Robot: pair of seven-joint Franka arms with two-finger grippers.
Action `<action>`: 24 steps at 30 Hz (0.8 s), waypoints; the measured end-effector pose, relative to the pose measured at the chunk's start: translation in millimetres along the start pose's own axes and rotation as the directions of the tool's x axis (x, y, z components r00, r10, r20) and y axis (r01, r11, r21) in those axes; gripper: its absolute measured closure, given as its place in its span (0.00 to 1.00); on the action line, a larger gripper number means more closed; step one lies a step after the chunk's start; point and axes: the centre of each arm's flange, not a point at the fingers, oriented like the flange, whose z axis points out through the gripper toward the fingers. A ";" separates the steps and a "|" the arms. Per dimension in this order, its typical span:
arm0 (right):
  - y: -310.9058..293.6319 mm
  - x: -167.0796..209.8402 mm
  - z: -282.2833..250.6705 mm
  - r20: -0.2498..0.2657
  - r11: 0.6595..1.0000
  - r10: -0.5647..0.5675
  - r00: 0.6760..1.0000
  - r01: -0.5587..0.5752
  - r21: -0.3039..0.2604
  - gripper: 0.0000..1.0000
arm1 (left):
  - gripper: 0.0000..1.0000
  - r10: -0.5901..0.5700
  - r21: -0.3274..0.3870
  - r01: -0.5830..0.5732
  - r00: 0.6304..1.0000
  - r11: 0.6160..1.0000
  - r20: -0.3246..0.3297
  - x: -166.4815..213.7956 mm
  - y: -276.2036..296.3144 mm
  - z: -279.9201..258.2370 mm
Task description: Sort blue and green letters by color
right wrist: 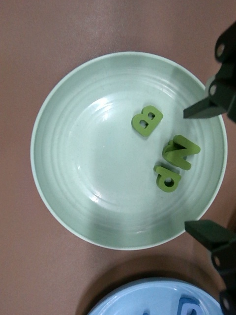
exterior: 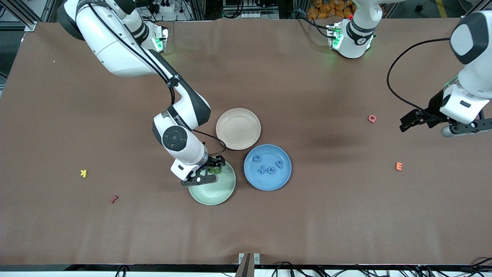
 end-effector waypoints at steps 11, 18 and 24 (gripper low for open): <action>9.3 12.7 -18.9 -0.034 1.000 0.019 0.999 -0.018 0.006 0.00 | 0.00 0.108 0.022 -0.109 0.992 0.994 0.059 0.3 4.6 -59.6; 27.6 22.5 -49.1 -0.042 0.999 0.045 0.998 -0.045 -0.005 0.00 | 0.00 0.137 0.041 -0.139 0.989 0.989 0.063 -5.4 15.0 -86.6; 32.2 21.5 -83.0 -0.035 0.998 0.050 0.998 -0.051 -0.027 0.00 | 0.00 0.136 0.041 -0.139 0.989 0.989 0.056 -5.9 14.5 -91.2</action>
